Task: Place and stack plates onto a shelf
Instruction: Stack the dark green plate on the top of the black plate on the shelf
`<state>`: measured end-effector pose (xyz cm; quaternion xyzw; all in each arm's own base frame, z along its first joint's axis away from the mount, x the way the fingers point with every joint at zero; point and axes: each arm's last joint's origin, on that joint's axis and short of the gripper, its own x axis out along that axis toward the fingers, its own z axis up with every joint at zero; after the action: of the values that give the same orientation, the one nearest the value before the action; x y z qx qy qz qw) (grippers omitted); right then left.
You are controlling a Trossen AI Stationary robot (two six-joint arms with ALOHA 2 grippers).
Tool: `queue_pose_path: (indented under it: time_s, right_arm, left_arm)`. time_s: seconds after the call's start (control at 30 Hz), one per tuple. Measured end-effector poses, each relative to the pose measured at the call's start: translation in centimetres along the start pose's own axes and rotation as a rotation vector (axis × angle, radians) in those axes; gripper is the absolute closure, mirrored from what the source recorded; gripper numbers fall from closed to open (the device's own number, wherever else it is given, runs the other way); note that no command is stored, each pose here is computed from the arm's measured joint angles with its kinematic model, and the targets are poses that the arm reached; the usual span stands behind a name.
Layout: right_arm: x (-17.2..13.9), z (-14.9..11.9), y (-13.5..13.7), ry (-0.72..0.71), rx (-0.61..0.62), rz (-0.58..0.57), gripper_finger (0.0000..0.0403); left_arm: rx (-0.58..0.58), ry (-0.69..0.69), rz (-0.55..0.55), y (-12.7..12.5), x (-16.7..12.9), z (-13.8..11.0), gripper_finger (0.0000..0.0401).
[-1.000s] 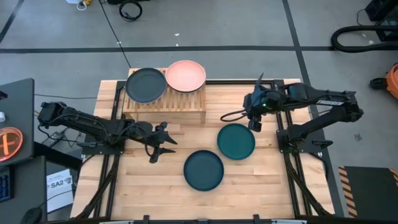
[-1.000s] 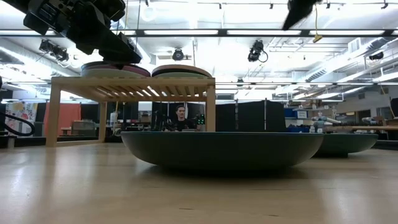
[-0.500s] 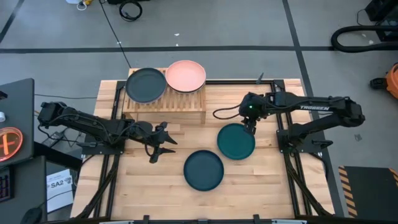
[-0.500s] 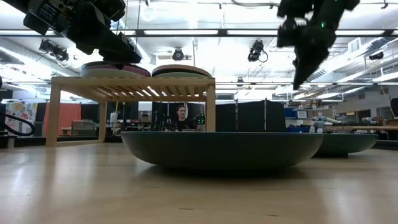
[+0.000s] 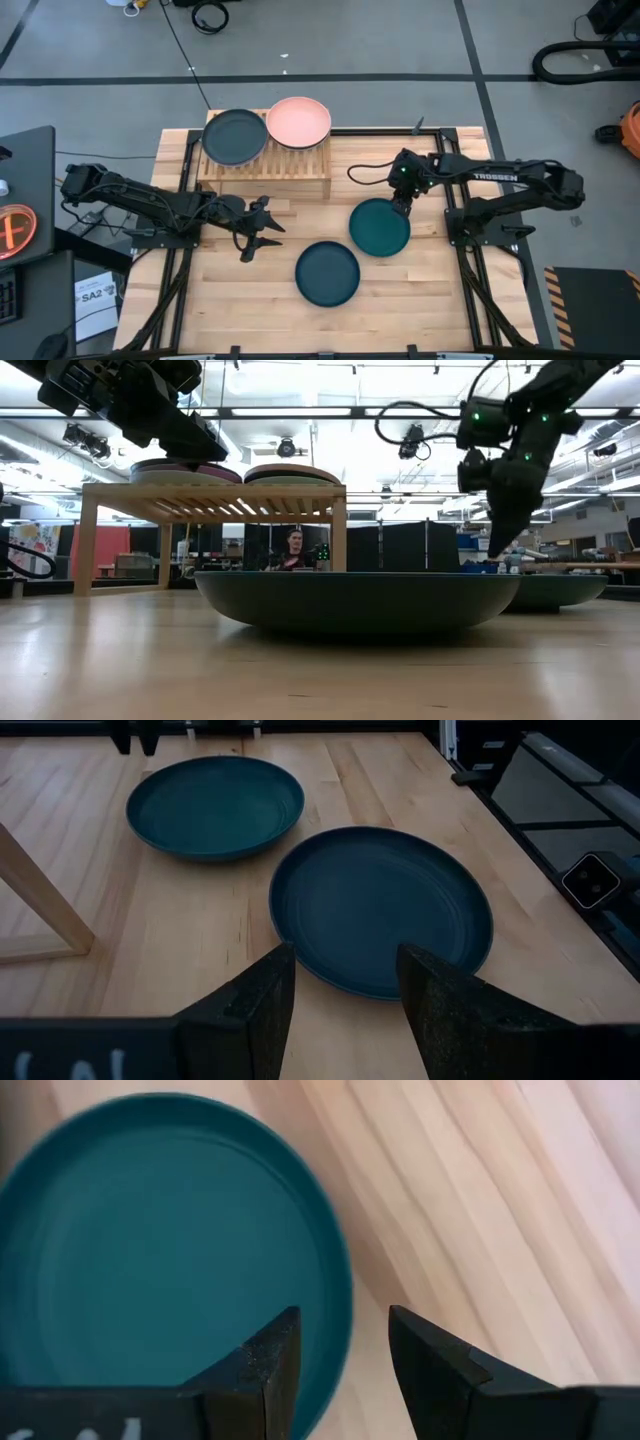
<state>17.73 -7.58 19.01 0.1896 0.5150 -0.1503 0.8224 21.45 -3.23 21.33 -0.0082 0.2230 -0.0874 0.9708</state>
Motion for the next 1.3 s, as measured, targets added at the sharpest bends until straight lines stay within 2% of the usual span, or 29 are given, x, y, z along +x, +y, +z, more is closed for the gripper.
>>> queue_pose_path:
  time_s: [0.3, 0.9, 1.3]
  right_arm:
    - [1.6, -1.3, -1.1, -0.012, 0.038, -0.016, 0.0245]
    - [4.3, -4.5, -1.8, -0.008, 0.094, -0.018, 0.0245]
    - [4.6, -4.6, -1.8, -0.040, 0.118, 0.006, 0.0247]
  left_arm:
    - [0.000, 0.000, 0.001, 0.0, 0.0, 0.0, 0.0218]
    - [0.000, 0.001, 0.000, 0.0, 0.0, 0.0, 0.0218]
    - [0.000, 0.001, 0.000, 0.0, 0.0, 0.0, 0.0218]
